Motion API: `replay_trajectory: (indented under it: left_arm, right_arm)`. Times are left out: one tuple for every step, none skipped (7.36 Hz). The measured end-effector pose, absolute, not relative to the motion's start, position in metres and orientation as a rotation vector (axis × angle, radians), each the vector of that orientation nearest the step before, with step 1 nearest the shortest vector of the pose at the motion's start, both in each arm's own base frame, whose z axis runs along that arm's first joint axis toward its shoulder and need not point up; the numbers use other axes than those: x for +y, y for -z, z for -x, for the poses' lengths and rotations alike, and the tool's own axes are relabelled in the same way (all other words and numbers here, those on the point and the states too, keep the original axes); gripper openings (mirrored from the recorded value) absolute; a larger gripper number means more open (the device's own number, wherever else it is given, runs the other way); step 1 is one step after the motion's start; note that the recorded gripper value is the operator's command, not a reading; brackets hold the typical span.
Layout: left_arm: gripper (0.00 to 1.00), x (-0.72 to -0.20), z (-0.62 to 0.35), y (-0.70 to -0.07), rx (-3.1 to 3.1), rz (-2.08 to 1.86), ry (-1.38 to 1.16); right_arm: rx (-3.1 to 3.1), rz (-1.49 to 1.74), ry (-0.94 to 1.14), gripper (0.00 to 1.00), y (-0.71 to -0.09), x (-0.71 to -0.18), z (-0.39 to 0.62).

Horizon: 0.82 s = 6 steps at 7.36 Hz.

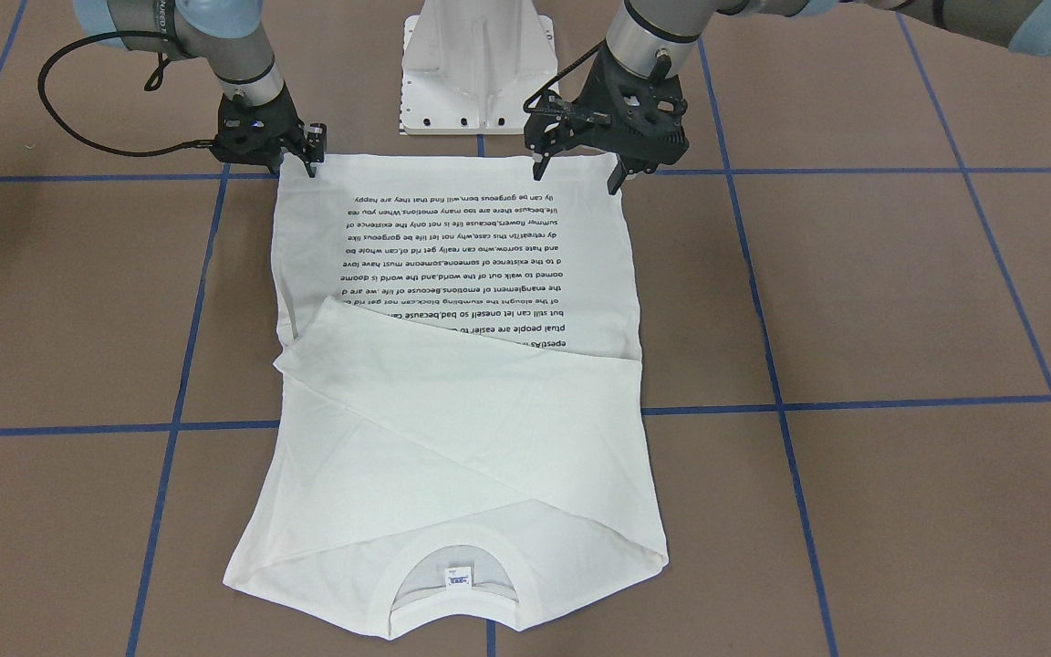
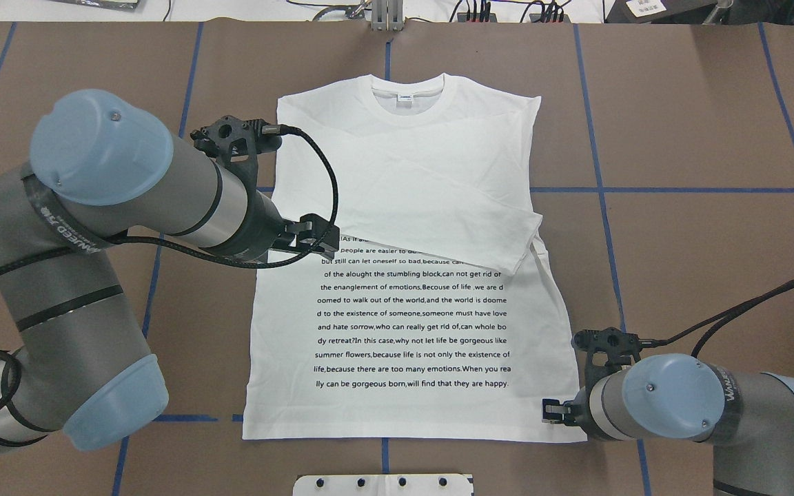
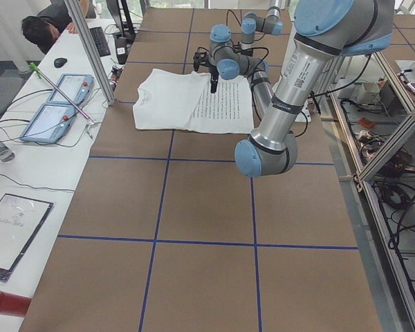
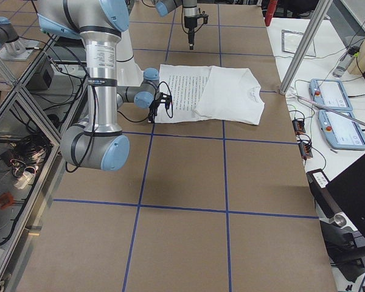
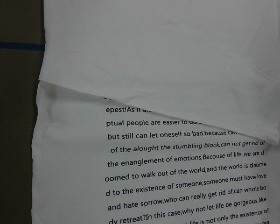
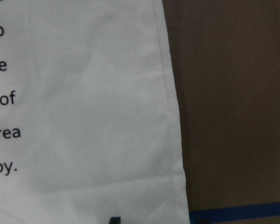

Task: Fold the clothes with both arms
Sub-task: 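Move both grippers to the hem corners nearest the robot and grasp them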

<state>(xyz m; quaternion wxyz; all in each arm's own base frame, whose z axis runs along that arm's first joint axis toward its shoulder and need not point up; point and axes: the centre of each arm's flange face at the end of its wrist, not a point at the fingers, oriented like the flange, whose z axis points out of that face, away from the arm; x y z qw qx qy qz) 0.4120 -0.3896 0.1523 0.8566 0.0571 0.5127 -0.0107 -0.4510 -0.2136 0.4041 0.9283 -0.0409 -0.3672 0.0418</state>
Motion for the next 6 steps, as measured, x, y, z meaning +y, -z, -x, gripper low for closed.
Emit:
replay_trajectory:
  left_arm:
    - [1.0, -0.389, -0.412, -0.152, 1.078, -0.119, 0.022]
    - [1.0, -0.389, -0.412, -0.153, 1.077, -0.119, 0.022]
    - [0.99, -0.389, -0.412, -0.153, 1.077, -0.118, 0.022]
    - [0.99, -0.389, -0.412, -0.153, 1.077, -0.118, 0.023]
    - [0.99, -0.389, -0.412, -0.153, 1.076, -0.117, 0.023]
    - [0.98, -0.389, -0.412, -0.153, 1.076, -0.117, 0.023]
  right_arm:
    - [-0.75, 0.086, -0.09, 0.0, -0.405, -0.214, 0.451]
    - [-0.749, 0.09, -0.1, 0.0, -0.404, -0.213, 0.451]
    - [-0.75, 0.093, -0.105, 0.0, -0.404, -0.213, 0.451]
    - [-0.755, 0.093, -0.107, 0.0, -0.401, -0.213, 0.45]
    - [-0.766, 0.091, -0.108, 0.0, -0.396, -0.213, 0.448]
    - [-0.775, 0.089, -0.107, 0.0, -0.391, -0.213, 0.444]
